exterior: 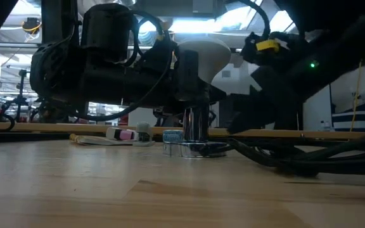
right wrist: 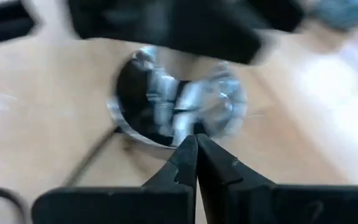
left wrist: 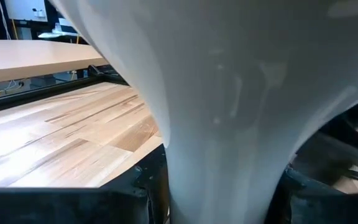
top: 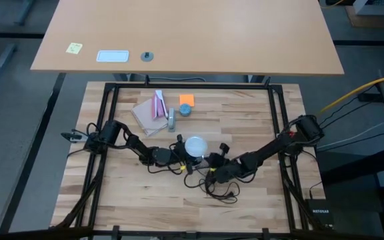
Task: Screw lightbulb
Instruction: Remove the white lightbulb from the silver lamp
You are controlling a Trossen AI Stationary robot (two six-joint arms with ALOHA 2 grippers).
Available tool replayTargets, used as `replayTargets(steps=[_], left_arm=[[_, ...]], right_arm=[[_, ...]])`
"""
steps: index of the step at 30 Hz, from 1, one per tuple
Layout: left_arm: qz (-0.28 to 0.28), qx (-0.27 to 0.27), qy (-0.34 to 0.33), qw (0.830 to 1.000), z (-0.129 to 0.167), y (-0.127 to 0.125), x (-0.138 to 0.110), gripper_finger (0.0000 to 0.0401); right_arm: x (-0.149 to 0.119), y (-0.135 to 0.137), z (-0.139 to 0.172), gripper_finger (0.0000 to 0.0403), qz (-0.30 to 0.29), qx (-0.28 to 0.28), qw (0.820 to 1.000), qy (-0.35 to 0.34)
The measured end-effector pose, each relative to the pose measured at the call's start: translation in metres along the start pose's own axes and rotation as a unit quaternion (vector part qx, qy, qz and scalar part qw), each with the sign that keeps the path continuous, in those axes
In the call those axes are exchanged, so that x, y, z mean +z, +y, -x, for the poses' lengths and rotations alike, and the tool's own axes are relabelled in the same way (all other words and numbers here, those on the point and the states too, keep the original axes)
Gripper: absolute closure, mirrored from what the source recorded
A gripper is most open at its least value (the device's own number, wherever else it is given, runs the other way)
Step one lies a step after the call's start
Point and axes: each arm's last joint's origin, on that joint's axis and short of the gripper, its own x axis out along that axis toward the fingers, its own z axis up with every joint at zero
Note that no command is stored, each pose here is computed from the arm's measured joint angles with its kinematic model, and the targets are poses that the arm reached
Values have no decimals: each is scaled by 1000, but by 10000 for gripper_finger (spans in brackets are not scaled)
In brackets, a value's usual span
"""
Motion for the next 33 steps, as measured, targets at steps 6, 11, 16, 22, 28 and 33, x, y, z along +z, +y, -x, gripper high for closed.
replayTargets(steps=[6,11,16,22,28,33], left_arm=[[3,-7,1,1000,3,-4,0,249],[5,-15,1,1000,5,-8,-1,249],[6,-15,1,1000,5,-8,-1,249],[10,-17,0,1000,6,-9,-1,249],[8,-12,1,1000,5,-9,-1,249],[3,-14,1,1000,5,-9,0,249]], right_arm=[[9,-16,3,394,14,-57,998,-3],[6,-29,-21,394,22,-64,997,27],[5,-34,-47,394,33,-11,999,35],[5,-33,-59,394,43,42,998,25],[-2,-18,-49,394,22,56,998,24],[-9,-4,-38,394,-13,51,998,19]])
